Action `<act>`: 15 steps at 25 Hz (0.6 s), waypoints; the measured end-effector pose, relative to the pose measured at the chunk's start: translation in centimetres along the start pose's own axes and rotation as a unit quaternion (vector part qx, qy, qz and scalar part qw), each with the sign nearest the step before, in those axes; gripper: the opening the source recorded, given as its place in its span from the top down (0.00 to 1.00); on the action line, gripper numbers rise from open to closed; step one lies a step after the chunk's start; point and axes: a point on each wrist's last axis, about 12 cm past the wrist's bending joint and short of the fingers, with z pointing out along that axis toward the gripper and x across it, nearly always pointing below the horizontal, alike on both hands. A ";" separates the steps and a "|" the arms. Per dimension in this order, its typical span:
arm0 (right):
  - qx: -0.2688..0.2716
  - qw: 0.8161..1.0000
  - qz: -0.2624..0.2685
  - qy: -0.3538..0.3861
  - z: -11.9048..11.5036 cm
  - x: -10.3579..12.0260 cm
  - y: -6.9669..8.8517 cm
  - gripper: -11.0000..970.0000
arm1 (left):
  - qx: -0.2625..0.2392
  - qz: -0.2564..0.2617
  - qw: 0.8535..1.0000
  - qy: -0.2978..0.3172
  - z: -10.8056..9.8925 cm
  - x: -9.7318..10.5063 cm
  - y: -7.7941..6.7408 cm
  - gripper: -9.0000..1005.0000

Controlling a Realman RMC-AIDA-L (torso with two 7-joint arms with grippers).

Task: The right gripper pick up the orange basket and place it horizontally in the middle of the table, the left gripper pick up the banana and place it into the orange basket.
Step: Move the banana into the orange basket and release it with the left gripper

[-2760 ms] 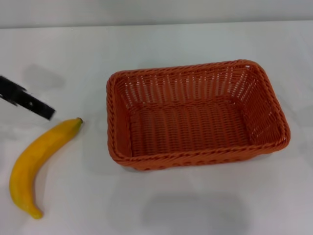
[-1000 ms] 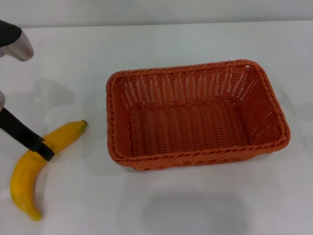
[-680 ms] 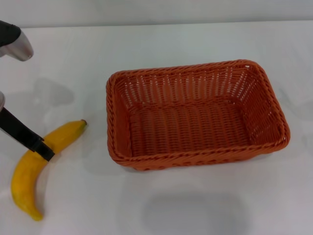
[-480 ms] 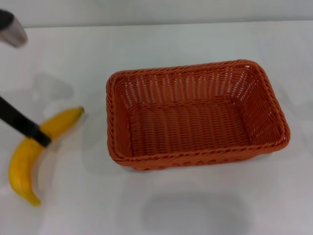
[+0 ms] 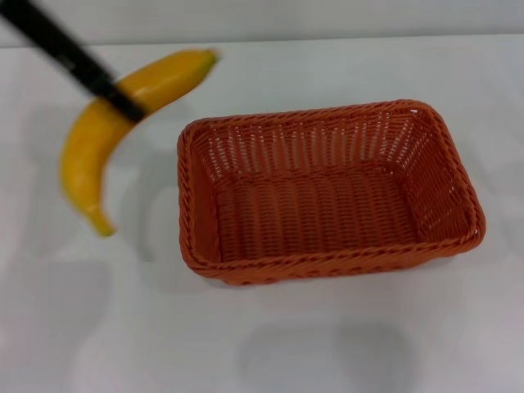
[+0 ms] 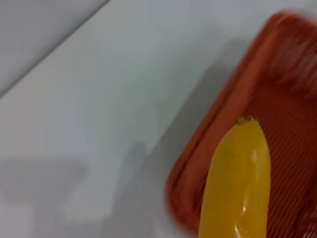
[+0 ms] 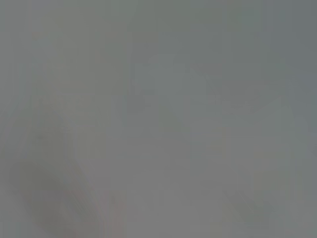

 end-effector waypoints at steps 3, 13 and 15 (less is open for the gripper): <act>-0.009 1.000 -0.006 -0.002 0.6 -0.4 0.1 0.12 | 0.013 0.039 0.999 -0.007 0.2 -2.9 -1.6 0.48; -0.030 0.999 -0.019 -0.009 0.9 -1.4 0.3 0.12 | 0.008 0.117 0.993 -0.016 5.9 -8.7 -6.2 0.48; -0.033 0.999 -0.021 -0.010 0.9 -1.5 0.3 0.12 | 0.019 0.124 0.992 -0.001 7.3 -8.8 -6.9 0.48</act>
